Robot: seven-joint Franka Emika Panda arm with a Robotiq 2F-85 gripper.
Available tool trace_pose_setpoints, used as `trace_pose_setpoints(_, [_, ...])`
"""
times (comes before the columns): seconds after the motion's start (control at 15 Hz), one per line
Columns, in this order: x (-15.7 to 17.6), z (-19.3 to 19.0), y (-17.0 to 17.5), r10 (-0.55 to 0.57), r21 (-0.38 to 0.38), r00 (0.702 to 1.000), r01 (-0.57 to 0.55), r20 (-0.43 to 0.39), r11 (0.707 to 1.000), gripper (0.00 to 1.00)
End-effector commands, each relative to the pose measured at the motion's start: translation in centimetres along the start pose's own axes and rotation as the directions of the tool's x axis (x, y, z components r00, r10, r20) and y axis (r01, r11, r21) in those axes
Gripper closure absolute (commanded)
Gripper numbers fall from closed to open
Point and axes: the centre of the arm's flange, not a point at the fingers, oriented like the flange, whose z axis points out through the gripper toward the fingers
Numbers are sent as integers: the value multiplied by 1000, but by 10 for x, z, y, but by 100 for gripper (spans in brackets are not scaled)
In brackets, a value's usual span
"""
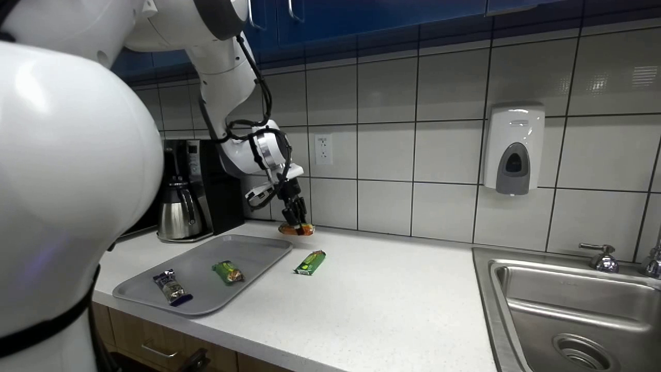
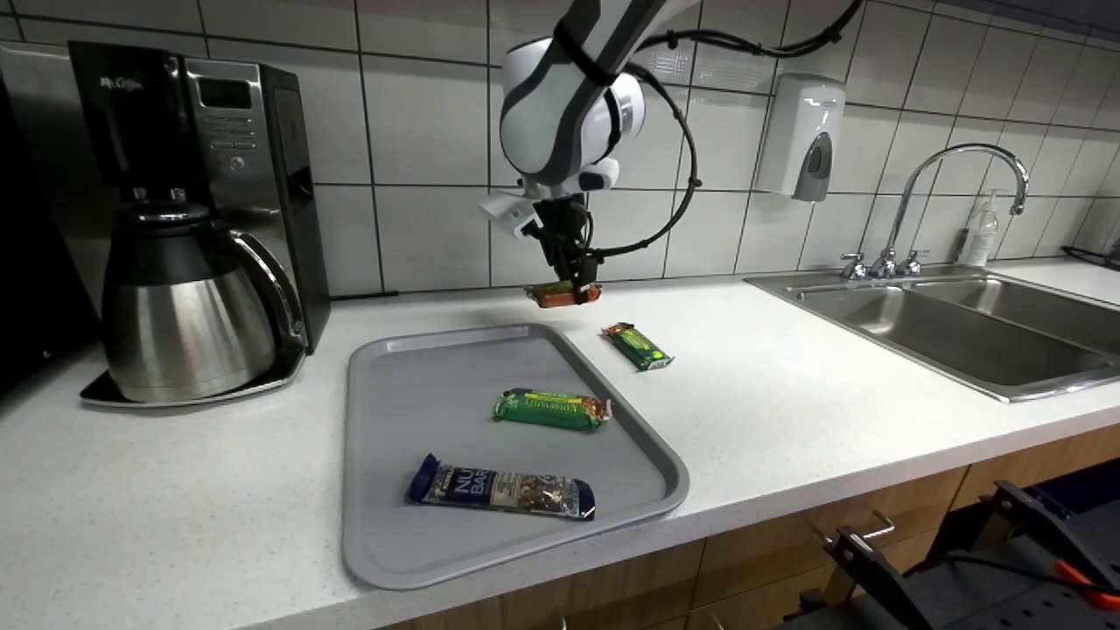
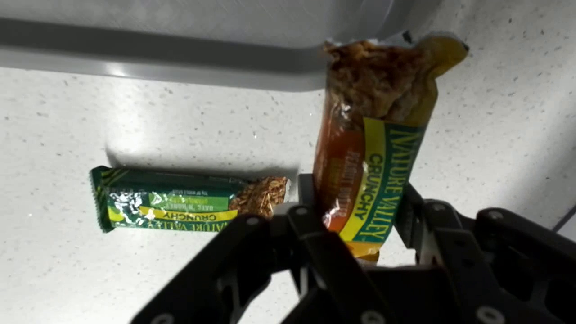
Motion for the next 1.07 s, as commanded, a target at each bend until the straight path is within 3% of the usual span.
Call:
trace_pose_setpoints(0.0, [24, -2, 11, 49, 11, 999, -49, -21, 999, 82])
trace_pose_setpoints(0.47, [64, 17, 13, 107, -6, 992, -108, -63, 994, 82])
trace_pose_setpoints(1.0, [80, 33, 9, 155, -19, 984, -157, -88, 987, 82])
